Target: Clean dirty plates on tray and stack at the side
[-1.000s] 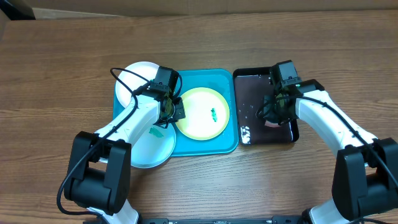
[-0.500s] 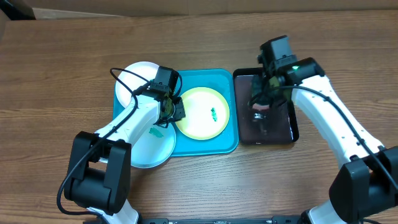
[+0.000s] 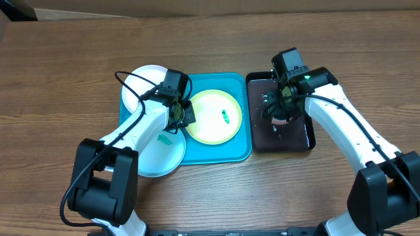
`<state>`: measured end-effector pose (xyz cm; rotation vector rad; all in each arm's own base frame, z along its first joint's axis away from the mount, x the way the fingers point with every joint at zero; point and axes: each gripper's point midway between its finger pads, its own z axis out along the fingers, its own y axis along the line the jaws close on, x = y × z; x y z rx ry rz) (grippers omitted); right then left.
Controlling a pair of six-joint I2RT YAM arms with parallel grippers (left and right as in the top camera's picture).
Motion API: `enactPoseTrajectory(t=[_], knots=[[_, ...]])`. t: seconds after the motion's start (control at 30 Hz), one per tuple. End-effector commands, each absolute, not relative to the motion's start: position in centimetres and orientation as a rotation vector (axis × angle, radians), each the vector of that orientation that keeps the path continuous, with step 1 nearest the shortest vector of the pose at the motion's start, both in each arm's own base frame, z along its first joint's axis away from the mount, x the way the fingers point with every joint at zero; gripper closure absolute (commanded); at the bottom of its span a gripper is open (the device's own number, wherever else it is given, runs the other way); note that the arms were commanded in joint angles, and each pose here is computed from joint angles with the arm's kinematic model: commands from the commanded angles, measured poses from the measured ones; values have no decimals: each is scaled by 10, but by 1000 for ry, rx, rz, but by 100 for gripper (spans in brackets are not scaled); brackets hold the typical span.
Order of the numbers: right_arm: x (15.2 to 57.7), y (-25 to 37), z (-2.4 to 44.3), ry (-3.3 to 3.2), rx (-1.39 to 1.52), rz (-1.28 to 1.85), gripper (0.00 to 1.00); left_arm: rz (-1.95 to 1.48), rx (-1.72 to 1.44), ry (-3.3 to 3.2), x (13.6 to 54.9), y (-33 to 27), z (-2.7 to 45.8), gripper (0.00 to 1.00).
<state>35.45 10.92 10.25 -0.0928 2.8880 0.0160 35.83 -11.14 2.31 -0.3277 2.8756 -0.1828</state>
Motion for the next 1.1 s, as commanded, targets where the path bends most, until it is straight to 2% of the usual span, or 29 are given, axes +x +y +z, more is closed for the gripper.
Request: enactPoseTrajectory(t=[0.0, 0.03, 0.1, 0.2, 0.53, 0.77, 0.9, 1.07], knots=[[355, 106, 103, 2874, -89, 0, 96, -216, -373, 2900, 355, -114, 18, 90], [356, 106, 103, 2872, -89, 1, 96, -205, -373, 2895, 356, -113, 18, 86], [357, 106, 104, 2867, -88, 3, 96, -187, -376, 2889, 357, -111, 18, 85], [358, 106, 104, 2863, -88, 5, 96, -186, -374, 2890, 357, -111, 18, 96], [363, 123, 107, 2841, -103, 126, 96, -185, -354, 2891, 357, -112, 18, 96], [381, 145, 163, 2762, -77, 282, 96, -185, -354, 2891, 357, -112, 18, 96], [381, 137, 181, 2758, -66, 211, 96, -184, -354, 2893, 357, -112, 18, 96], [361, 117, 158, 2857, -50, 63, 96, -182, -355, 2899, 355, -111, 18, 94]])
